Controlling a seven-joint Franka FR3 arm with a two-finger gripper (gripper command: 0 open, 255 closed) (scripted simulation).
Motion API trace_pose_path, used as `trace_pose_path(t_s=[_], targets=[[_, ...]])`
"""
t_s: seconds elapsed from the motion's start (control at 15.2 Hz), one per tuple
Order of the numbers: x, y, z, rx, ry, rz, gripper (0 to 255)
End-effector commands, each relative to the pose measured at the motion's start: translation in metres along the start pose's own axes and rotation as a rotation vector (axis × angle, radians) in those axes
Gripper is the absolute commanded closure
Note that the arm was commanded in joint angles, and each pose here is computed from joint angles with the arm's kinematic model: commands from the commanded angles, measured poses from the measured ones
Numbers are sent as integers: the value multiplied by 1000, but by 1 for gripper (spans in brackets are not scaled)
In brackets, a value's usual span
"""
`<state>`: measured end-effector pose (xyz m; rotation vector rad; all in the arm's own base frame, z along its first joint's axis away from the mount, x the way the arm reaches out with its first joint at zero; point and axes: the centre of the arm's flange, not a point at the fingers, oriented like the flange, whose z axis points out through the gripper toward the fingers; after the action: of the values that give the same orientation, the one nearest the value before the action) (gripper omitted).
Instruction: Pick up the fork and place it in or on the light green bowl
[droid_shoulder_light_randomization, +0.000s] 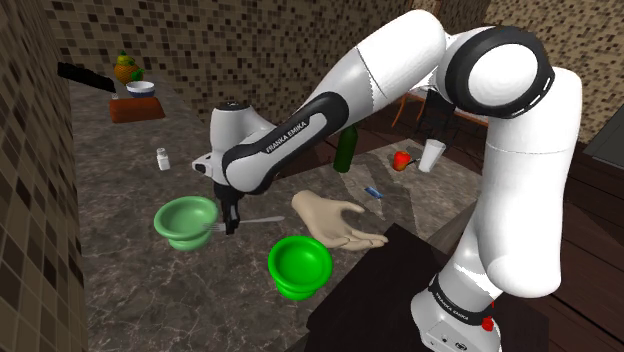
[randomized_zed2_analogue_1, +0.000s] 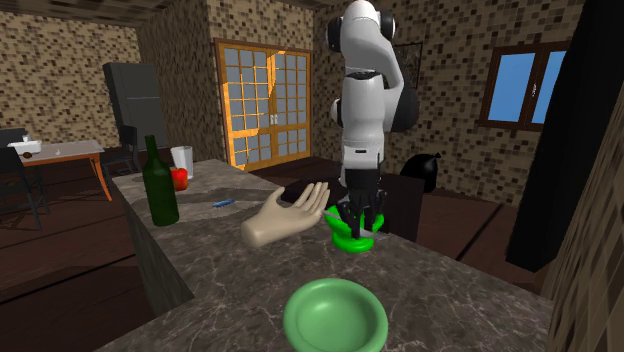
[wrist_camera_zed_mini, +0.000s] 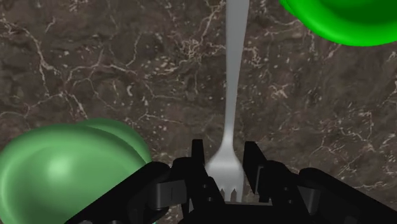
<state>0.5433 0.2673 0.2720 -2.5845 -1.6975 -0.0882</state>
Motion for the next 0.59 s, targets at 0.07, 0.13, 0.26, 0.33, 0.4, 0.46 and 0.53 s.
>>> trace_pose_path(t_s=[0.07,0.13,0.26,0.33,0.4,0.46,0.53], targets=[[1,0,-13,0,0,0,255],[9,11,-13,0,0,0,255],[25,32,-12,0,0,0,255],[33,43,-12,0,0,0,255],[41,53,-12,0,0,0,255],[49,64,-12,0,0,0,255],[57,74,-11,0,0,0,255]])
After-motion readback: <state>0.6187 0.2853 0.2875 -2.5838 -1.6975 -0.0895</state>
